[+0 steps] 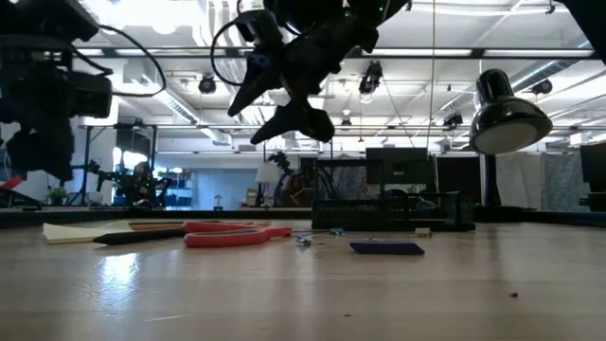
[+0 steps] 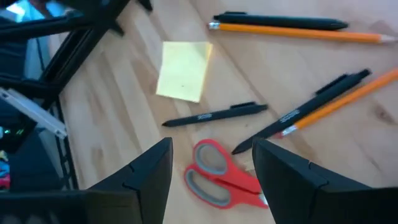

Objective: Pick and place office supplies into organizer
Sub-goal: Move the sticky note to the middle right of the table

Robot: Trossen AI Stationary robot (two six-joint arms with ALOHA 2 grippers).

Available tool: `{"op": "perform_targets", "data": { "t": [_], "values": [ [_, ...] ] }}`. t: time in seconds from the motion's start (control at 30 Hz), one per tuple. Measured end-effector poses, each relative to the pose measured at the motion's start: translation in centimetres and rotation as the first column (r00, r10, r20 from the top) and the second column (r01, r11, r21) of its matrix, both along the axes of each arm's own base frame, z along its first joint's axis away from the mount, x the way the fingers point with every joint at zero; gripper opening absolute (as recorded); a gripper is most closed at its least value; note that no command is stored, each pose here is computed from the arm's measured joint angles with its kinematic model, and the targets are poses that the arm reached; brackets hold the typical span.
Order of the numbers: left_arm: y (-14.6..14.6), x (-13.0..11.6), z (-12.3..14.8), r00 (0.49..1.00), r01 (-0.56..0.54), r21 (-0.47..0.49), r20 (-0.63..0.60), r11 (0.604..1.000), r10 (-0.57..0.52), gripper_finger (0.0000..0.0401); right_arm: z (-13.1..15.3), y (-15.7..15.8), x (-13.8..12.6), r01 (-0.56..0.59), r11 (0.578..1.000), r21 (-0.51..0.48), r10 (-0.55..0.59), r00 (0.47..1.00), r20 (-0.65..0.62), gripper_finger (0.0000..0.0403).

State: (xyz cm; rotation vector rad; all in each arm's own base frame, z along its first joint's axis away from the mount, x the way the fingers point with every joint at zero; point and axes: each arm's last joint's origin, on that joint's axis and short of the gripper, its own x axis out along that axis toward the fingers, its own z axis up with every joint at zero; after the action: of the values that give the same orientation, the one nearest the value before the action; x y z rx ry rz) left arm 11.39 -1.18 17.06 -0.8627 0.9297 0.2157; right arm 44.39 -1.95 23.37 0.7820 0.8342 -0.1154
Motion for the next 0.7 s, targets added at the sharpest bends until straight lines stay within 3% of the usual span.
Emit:
{"op": "perform_targets", "data": {
  "t": [0.2,0.47,0.7],
  "values": [
    [-0.6,1.3,-1.6,0.993,-0.008,0.028,-0.12,1.0,0.011,0.0171,0.6,-1.2,-0.1,0.019,1.0,-0.014,-0.019,1.0,0.022,0.021],
    [-1.7,2.1,-2.7,0.98,0.005,0.074,-0.199,0.997,0.01,0.0166,0.6,-2.0,-0.1,0.029,0.999,-0.016,-0.028,0.999,0.034,0.0209],
    [-1.9,2.8,-3.1,0.98,-0.053,0.089,-0.189,0.995,0.069,0.0136,-1.5,-1.8,1.1,0.016,0.995,0.098,-0.019,0.999,0.031,0.0169]
  ]
}}
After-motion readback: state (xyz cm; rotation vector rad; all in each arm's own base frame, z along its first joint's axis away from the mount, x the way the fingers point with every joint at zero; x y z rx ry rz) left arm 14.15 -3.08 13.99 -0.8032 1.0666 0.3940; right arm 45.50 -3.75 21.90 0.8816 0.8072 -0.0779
